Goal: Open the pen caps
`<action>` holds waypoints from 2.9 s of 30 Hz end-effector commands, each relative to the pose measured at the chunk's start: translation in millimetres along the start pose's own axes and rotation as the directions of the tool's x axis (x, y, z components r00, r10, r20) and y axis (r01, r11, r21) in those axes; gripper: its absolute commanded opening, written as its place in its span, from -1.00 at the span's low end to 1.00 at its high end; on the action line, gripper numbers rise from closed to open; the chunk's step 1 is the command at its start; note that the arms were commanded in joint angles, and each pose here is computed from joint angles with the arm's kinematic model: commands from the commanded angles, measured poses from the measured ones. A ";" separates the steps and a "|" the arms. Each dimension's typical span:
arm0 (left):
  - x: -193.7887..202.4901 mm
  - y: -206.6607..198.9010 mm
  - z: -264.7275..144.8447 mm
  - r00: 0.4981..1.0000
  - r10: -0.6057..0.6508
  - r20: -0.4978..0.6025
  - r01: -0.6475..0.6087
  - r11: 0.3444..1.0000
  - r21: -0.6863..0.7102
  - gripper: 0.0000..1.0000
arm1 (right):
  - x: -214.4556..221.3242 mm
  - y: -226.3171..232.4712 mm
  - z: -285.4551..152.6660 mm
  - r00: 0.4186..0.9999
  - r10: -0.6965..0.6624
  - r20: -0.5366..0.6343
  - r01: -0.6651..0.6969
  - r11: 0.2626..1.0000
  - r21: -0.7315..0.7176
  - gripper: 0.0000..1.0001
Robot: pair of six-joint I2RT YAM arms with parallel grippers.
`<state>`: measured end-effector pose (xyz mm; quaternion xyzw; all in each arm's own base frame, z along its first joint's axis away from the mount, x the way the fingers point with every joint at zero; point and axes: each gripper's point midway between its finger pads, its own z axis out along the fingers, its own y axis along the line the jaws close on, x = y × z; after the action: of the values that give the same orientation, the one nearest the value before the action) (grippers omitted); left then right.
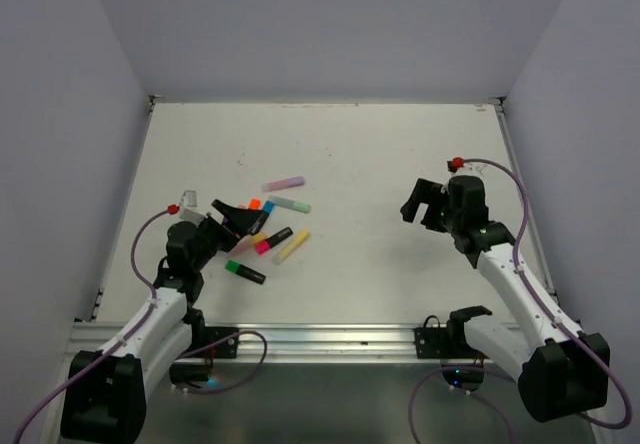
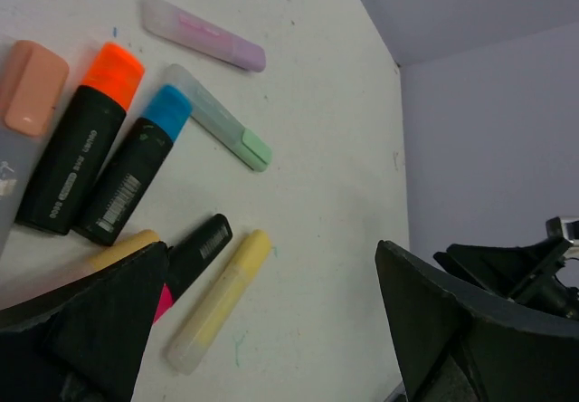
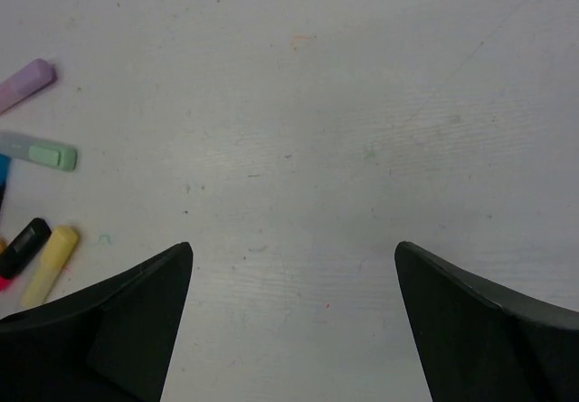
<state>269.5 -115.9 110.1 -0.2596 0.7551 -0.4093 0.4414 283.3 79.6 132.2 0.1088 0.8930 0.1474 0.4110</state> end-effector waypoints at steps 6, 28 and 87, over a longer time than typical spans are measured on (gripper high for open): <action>-9.2 -36.8 10.7 0.981 0.160 -0.112 -0.154 0.986 0.065 0.84 | 11.4 -3.8 2.1 0.996 -0.031 -0.081 0.033 0.999 0.019 0.97; 86.0 -14.8 19.1 0.762 0.501 -0.409 -0.590 0.798 -0.122 0.04 | 43.1 71.5 9.3 0.979 -0.151 -0.135 0.124 0.975 -0.187 0.97; 186.6 -96.6 31.5 0.668 0.631 -0.395 -0.569 0.775 0.276 -1.00 | 90.8 168.7 19.0 0.938 0.058 -0.341 -0.259 0.771 -0.582 0.54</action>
<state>201.0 -298.0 69.7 0.1387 0.8793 -0.2986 0.3441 249.3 251.4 98.2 0.0325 0.8590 0.4416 0.2570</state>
